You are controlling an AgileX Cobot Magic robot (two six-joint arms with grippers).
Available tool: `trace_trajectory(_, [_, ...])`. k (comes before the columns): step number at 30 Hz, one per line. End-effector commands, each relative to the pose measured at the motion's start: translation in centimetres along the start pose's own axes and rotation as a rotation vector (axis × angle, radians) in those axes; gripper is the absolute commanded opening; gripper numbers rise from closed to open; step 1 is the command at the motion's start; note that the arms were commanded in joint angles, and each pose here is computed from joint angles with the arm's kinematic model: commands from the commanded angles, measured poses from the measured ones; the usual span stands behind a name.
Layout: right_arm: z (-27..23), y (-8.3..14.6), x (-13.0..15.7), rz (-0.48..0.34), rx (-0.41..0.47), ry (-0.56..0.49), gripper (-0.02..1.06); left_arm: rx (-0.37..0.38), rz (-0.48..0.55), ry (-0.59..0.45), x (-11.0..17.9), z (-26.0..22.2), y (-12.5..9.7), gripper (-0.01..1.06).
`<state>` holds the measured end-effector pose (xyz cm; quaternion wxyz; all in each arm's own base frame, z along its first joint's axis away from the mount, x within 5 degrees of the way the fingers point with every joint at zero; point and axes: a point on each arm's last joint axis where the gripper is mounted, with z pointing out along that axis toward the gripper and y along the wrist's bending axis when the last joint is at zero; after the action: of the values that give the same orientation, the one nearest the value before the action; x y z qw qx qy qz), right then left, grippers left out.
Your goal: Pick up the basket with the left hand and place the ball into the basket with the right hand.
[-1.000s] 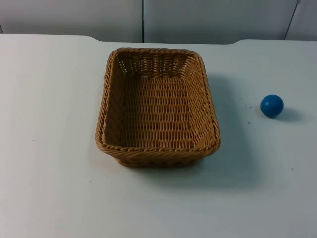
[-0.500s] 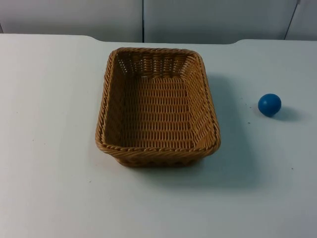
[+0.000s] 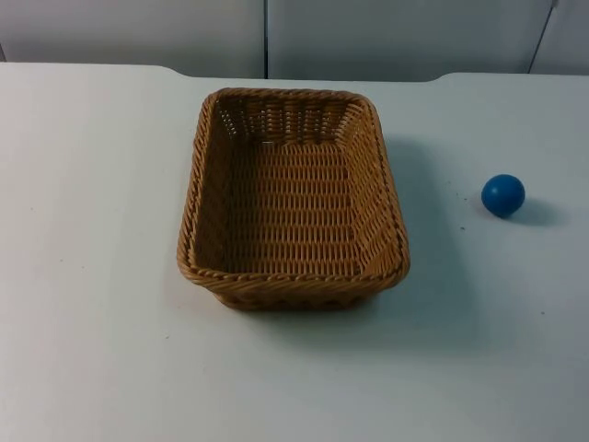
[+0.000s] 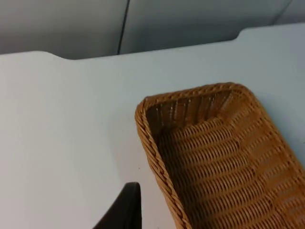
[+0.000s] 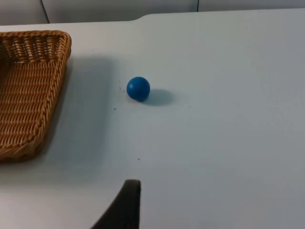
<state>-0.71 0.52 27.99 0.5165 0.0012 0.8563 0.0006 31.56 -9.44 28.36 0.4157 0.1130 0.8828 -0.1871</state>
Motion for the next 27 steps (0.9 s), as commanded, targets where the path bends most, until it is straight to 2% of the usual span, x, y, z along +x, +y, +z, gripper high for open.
trace_trajectory(1, [0.1,0.0,0.1,-0.003,-0.001,-0.007,1.03,0.007,-0.013,0.01,-0.1,1.6,-0.3,1.05])
trace_trajectory(4, [0.1,0.0,0.1,-0.003,-0.001,-0.007,1.03,0.007,-0.067,0.064,0.6,4.1,0.0,1.05])
trace_trajectory(6, [0.1,0.0,0.1,-0.003,-0.001,-0.007,1.03,0.001,-0.155,0.136,1.6,6.6,0.7,1.05])
trace_trajectory(10, [0.1,0.0,0.1,-0.003,-0.001,-0.007,1.03,-0.007,-0.197,0.221,3.1,9.3,1.3,1.05])
trace_trajectory(15, [0.1,0.0,0.1,-0.003,-0.001,-0.007,1.03,-0.001,-0.183,0.31,5.3,12.2,0.6,1.05])
trace_trajectory(19, [0.1,0.0,0.1,-0.003,-0.001,-0.007,1.03,0.0,-0.122,0.384,7.1,14.8,-1.1,1.05])
trace_trajectory(22, [0.1,0.0,0.1,-0.003,-0.001,-0.007,1.03,-0.022,-0.11,0.416,7.4,16.2,-1.6,1.05])
trace_trajectory(27, [0.1,0.0,0.1,-0.003,-0.001,-0.007,1.03,-0.078,-0.088,0.464,6.9,17.7,-1.1,1.05])
